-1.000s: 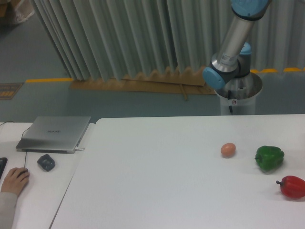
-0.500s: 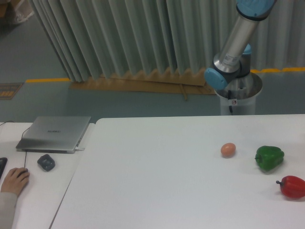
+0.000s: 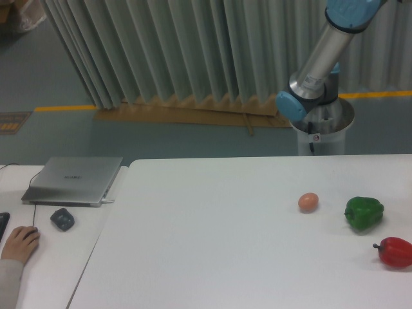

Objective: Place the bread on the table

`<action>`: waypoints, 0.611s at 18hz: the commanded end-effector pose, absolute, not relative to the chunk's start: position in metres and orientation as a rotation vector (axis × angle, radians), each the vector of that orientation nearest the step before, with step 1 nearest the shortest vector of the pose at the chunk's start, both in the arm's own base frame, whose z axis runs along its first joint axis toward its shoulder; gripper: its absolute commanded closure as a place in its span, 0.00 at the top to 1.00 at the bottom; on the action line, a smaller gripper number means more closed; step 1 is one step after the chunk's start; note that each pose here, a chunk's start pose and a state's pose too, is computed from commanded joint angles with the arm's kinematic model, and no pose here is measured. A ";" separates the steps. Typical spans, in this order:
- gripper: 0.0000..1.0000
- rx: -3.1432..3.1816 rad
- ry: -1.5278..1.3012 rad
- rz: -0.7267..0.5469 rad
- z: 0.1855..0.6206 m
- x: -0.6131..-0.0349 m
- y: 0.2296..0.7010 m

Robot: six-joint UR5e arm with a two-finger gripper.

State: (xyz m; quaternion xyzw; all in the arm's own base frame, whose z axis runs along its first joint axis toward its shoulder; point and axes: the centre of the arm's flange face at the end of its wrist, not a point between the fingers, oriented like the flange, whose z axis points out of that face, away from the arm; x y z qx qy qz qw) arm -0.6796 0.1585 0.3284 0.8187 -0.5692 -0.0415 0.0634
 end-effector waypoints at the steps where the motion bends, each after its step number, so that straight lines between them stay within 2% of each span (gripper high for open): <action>1: 1.00 2.476 -1.719 -0.121 0.326 -0.681 0.156; 11: 1.00 2.471 -1.721 -0.116 0.318 -0.684 0.145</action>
